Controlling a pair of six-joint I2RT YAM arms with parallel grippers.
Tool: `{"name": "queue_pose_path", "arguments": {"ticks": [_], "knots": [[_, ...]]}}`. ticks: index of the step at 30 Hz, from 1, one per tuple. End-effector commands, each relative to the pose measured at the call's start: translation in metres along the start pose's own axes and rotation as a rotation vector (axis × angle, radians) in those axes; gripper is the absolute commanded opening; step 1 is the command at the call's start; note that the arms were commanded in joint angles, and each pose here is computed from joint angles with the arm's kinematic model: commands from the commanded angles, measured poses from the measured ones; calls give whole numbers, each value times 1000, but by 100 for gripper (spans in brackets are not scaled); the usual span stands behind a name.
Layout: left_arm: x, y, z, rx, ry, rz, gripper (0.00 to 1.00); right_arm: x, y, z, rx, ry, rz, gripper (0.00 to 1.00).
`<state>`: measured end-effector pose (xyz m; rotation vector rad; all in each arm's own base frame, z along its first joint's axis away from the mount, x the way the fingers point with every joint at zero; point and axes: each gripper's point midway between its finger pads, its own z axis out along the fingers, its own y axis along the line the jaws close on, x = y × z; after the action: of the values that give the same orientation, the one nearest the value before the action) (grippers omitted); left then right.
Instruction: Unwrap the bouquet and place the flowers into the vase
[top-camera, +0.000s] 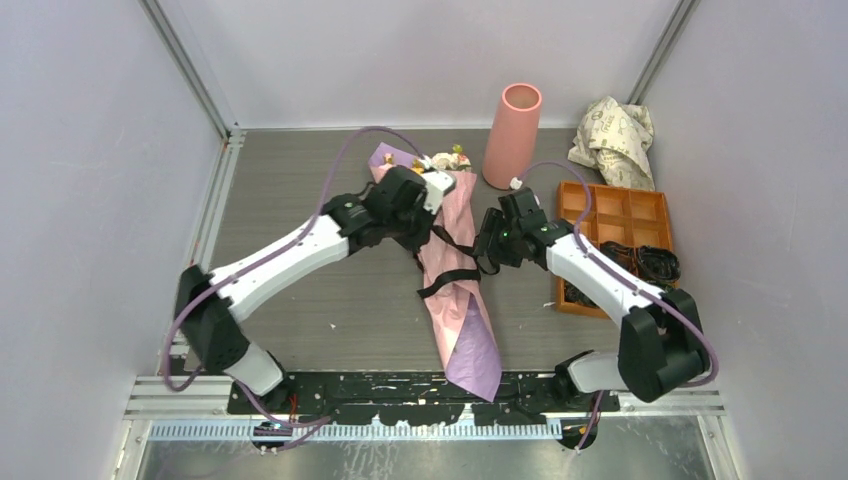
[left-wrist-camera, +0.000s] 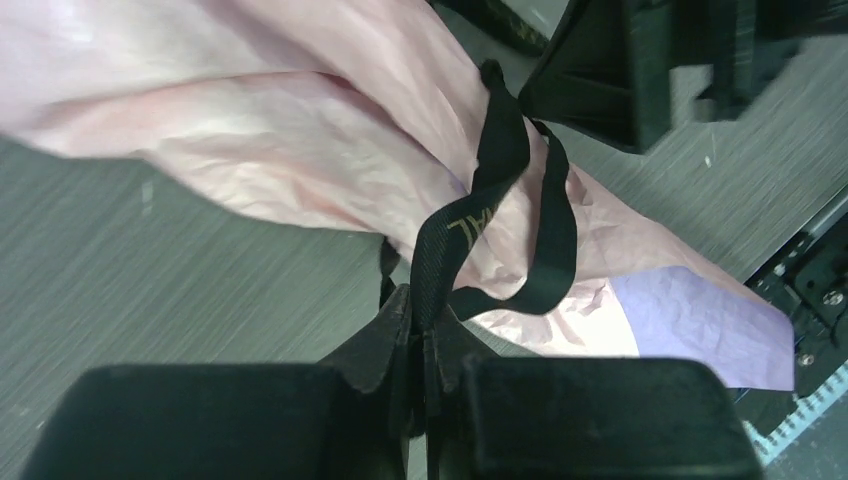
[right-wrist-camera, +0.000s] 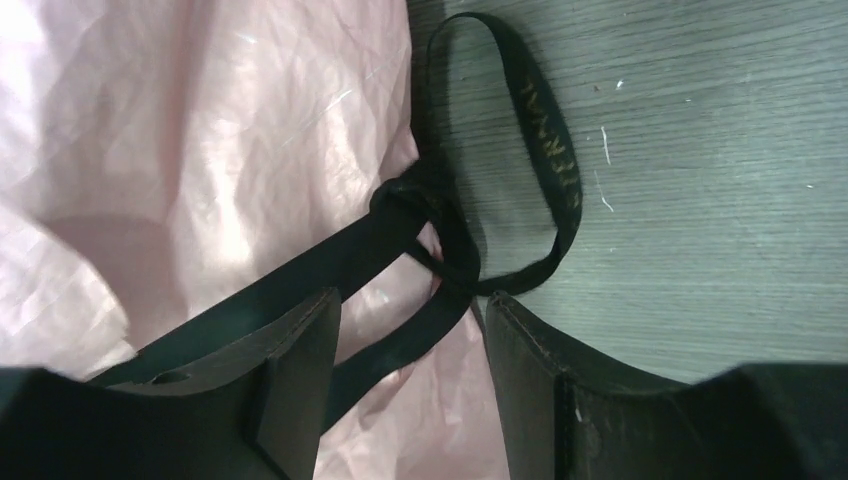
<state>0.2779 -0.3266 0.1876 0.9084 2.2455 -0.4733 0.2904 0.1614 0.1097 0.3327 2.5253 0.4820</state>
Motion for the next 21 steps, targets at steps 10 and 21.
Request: {"name": "queue_pose_path", "arguments": {"ticks": [10, 21], "knots": [[-42, 85, -182, -351, -488, -226, 11, 1, 0, 53, 34, 44, -11, 59], [22, 155, -226, -766, -462, -491, 42, -62, 4, -19, 128, -217, -59, 58]]}}
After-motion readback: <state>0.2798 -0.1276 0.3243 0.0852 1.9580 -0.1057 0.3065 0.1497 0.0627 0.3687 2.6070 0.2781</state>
